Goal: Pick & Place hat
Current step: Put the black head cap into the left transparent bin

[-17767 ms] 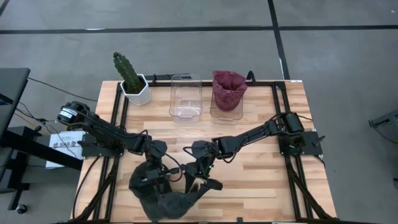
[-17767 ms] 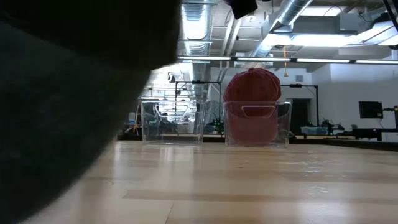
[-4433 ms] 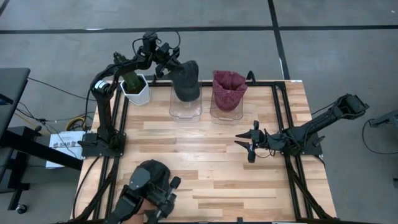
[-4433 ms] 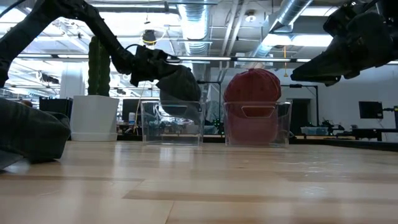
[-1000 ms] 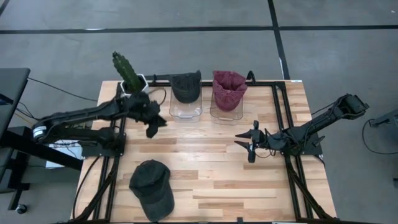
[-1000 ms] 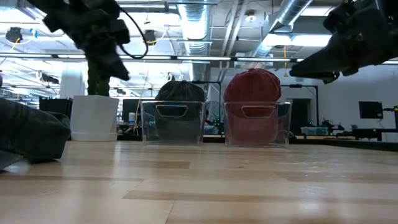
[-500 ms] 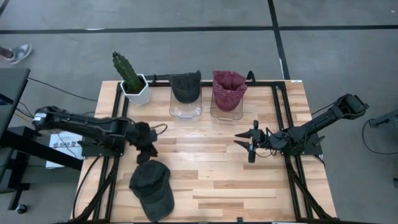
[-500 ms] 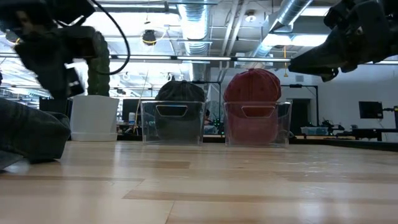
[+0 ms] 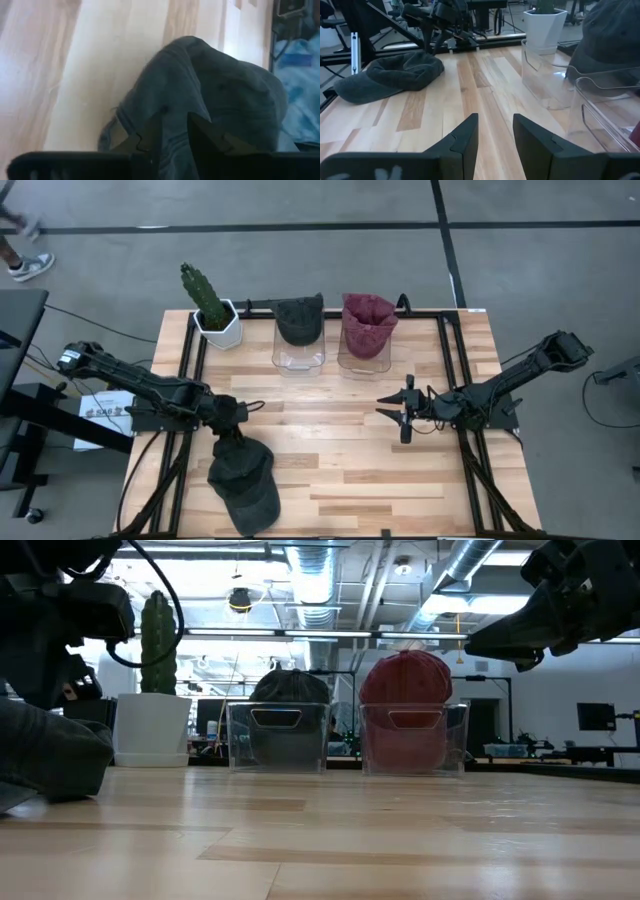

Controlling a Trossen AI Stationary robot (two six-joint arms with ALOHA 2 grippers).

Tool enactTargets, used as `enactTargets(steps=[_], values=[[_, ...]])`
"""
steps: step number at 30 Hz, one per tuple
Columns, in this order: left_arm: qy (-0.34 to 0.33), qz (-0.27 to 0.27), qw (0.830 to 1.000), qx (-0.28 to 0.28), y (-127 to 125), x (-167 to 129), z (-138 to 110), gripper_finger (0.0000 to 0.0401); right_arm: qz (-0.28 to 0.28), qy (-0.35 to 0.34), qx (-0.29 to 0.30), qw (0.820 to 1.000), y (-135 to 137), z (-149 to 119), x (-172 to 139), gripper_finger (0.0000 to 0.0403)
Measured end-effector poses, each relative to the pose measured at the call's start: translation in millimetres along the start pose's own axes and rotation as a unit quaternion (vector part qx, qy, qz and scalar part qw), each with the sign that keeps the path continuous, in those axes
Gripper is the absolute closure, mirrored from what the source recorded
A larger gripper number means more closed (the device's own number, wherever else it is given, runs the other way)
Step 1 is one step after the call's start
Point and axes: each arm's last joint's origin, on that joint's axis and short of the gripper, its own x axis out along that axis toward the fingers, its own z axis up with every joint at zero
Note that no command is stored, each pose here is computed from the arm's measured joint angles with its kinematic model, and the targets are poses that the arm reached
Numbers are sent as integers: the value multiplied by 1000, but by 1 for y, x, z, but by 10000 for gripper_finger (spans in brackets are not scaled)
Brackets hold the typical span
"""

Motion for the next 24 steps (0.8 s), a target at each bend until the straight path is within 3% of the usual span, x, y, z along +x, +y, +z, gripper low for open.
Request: enactTargets(steps=[24], values=[[52,45,997,-17,7,21,-1,313,1,0,0,1000,0,0,0,290]])
